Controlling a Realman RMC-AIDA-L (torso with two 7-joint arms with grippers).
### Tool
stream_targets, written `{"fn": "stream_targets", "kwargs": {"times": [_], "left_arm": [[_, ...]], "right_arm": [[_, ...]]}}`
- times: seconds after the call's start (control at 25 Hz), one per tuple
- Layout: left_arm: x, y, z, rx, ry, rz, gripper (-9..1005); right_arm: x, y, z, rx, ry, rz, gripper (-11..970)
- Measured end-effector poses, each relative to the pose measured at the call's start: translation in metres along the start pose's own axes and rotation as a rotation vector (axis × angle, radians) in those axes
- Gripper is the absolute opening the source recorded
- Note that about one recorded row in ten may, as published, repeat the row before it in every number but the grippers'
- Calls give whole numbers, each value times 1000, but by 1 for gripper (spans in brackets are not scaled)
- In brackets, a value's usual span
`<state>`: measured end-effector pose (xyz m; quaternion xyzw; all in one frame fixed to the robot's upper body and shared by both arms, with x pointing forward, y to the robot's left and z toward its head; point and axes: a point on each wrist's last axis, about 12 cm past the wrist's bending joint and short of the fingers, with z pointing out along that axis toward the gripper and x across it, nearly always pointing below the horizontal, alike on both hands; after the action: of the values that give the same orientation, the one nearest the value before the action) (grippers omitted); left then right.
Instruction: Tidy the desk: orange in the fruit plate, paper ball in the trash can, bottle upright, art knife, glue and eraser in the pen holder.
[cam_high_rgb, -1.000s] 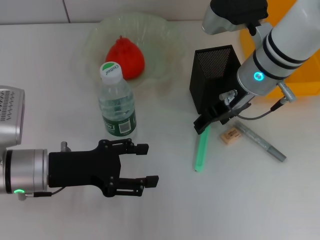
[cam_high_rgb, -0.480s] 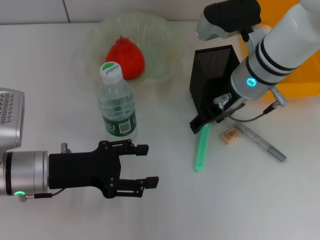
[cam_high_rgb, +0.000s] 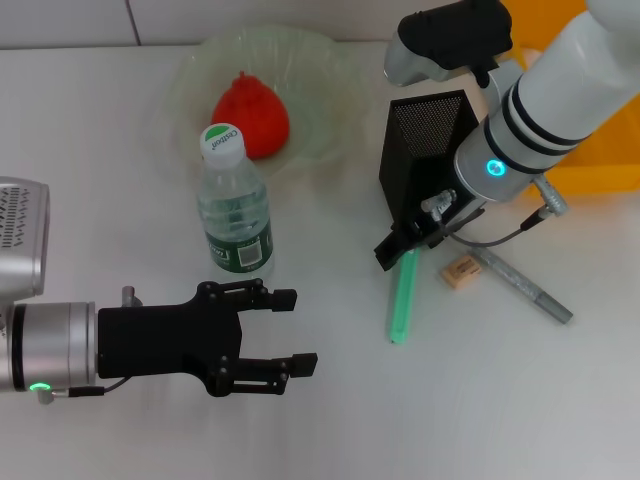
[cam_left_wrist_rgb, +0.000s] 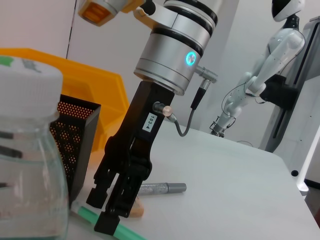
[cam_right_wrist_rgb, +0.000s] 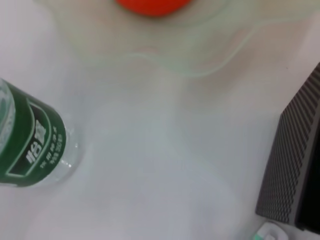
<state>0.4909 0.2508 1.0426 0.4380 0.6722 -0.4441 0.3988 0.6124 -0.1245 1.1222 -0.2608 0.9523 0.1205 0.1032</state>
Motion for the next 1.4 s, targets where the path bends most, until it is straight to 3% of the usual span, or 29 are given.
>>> {"fn": "stream_targets", "kwargs": {"times": [0.32, 0.92, 1.4], "left_arm": [[0, 0, 0, 0, 0, 11, 812], [0, 0, 1, 4, -1, 10, 812], [2, -1, 1, -1, 0, 14, 812]], "right_arm": [[-1, -1, 2, 5, -6, 3, 716], [-3, 3, 2, 17, -3, -25, 382], [-2, 3, 5, 2, 7, -11, 322]]}}
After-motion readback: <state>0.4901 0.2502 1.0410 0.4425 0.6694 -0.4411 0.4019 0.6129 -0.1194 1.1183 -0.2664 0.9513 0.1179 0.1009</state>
